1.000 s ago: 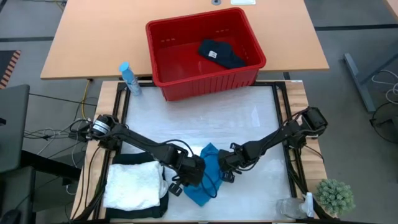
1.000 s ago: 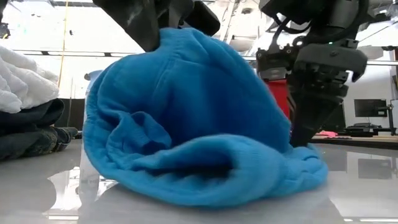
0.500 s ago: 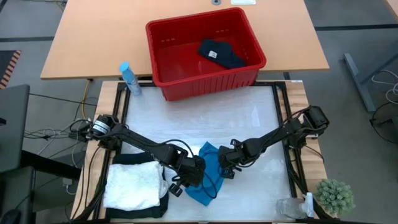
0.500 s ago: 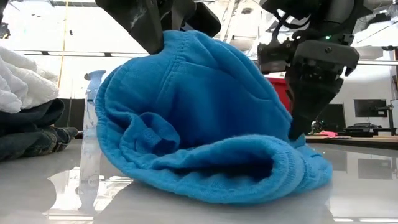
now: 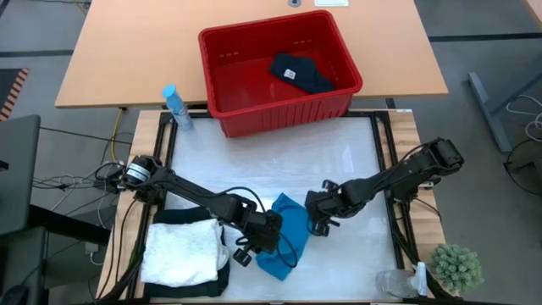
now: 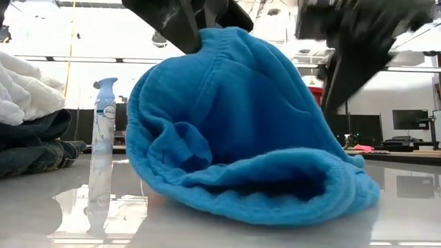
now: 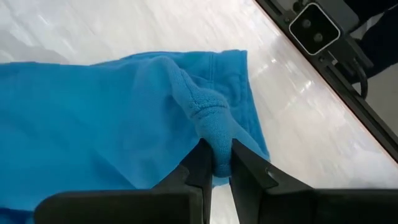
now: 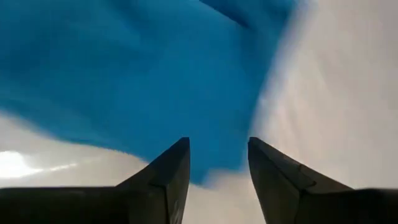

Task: Fold Laundry from Bin
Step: Fold the blue shorts from the red bin

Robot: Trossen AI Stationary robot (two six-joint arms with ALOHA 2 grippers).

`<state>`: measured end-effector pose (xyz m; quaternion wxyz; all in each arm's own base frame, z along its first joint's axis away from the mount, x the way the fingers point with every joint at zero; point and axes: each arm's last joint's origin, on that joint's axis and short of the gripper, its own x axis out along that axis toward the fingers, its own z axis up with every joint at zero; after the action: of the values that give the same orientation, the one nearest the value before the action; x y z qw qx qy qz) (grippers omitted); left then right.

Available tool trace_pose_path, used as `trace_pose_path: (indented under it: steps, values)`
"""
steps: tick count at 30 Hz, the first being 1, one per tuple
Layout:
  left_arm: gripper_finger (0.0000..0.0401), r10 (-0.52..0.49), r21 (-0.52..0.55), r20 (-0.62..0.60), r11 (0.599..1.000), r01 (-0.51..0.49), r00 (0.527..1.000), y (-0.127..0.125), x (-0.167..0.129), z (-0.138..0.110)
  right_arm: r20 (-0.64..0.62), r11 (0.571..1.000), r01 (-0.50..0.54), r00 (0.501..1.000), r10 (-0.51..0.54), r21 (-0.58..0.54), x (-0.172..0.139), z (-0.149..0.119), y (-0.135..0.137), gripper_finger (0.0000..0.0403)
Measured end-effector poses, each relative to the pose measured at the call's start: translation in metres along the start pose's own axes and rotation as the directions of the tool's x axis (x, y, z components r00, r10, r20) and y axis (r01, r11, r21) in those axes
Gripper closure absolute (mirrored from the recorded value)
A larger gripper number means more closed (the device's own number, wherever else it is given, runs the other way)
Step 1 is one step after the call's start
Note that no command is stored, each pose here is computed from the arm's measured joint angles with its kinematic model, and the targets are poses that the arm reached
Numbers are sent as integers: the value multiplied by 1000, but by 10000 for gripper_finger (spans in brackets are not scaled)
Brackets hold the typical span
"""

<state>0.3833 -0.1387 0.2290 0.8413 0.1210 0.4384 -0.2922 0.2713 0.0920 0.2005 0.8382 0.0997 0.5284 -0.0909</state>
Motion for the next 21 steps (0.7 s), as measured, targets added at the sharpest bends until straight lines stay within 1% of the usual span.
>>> trace_pose_path:
  steps: [3, 5, 9, 15, 19, 21]
  values:
    - [369, -2, -8, -9, 1000, 2, 1000, 0, 0, -1, 116, 982, -141, 981, 156, -127, -8, 2, 26, 215]
    - [369, -3, -19, -14, 1000, 3, 1000, 0, 0, -1, 174, 959, -202, 956, 237, -199, -14, 0, 43, 218]
    - [369, -4, -33, -13, 999, 3, 1000, 0, 0, -1, 179, 926, -245, 936, 303, -286, -14, -13, 66, 223]
    - [369, -2, -51, -3, 999, 1, 1000, 0, 0, 0, 156, 931, -180, 959, 238, -317, -1, -25, 75, 221]
    - [369, -2, -68, -4, 998, 1, 1000, 0, 0, 0, 130, 940, -136, 974, 184, -314, 17, -29, 76, 220]
    - [369, -2, -82, -7, 997, 2, 1000, 0, 0, -1, 91, 939, -104, 986, 141, -327, 27, -32, 75, 220]
